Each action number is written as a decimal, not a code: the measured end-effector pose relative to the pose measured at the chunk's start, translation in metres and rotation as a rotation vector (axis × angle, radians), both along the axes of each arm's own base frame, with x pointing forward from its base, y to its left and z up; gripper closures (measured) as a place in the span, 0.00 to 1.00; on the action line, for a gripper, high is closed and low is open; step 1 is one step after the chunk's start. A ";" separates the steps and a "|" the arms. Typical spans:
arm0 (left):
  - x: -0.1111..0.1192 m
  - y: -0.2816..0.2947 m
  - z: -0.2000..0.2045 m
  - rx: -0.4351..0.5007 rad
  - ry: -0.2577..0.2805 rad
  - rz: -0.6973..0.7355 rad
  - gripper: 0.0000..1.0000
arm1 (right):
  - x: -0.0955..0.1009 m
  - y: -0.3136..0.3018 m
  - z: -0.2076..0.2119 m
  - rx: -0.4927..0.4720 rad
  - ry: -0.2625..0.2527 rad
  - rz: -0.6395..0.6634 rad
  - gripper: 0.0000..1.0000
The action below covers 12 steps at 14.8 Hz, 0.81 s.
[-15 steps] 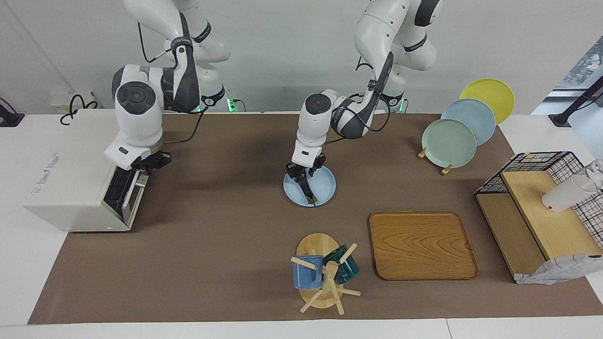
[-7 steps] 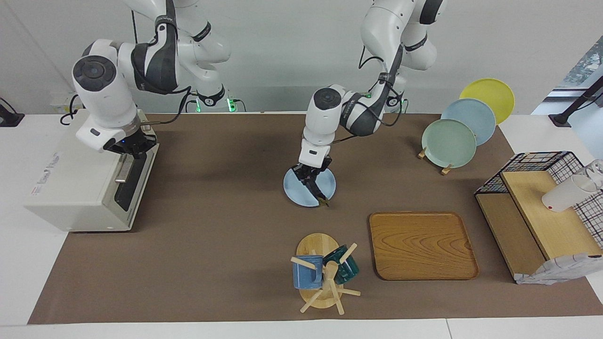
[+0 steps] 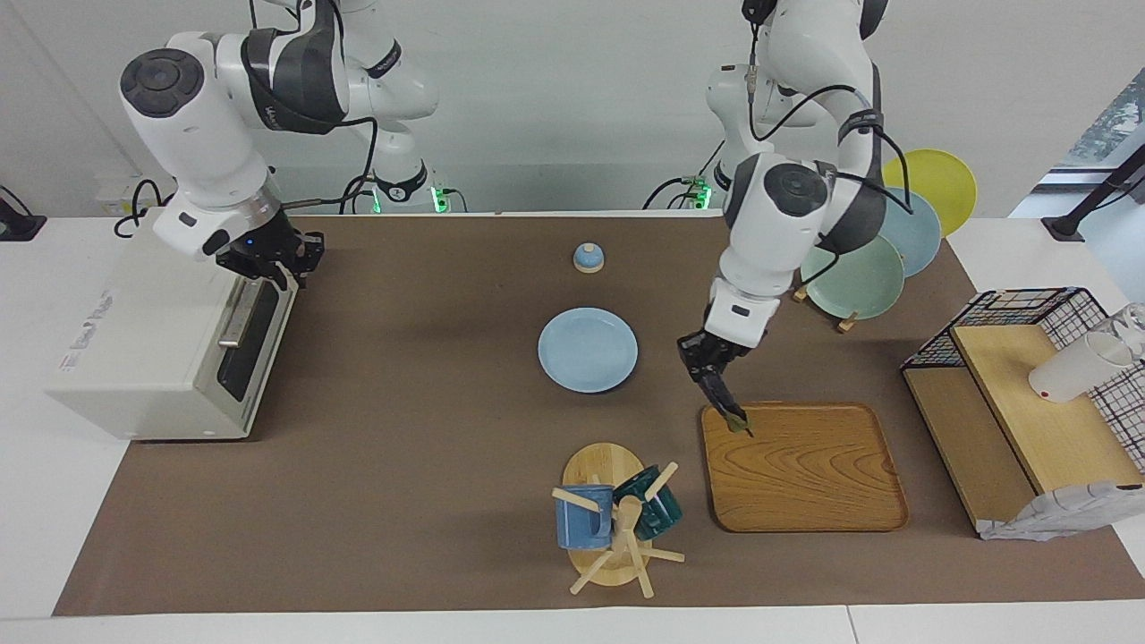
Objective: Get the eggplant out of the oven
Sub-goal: 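Lift the eggplant with the left gripper toward the wooden tray, then lower the eggplant onto the wooden tray and open the left gripper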
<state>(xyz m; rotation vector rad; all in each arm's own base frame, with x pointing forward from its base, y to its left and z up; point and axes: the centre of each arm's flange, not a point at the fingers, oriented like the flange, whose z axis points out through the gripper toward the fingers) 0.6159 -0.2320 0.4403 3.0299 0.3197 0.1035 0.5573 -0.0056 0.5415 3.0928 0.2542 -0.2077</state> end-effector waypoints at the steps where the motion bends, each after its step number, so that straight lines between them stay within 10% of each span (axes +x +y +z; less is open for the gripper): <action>1: 0.011 0.025 -0.004 0.005 0.000 -0.022 0.61 | 0.000 0.002 0.001 0.020 -0.003 -0.013 0.54; 6: 0.051 0.104 -0.046 0.010 0.016 -0.119 0.61 | -0.001 0.005 0.013 0.035 -0.026 -0.022 0.03; 12: 0.102 0.106 -0.092 -0.009 -0.030 -0.128 0.61 | -0.005 0.005 0.024 0.025 -0.036 -0.019 0.00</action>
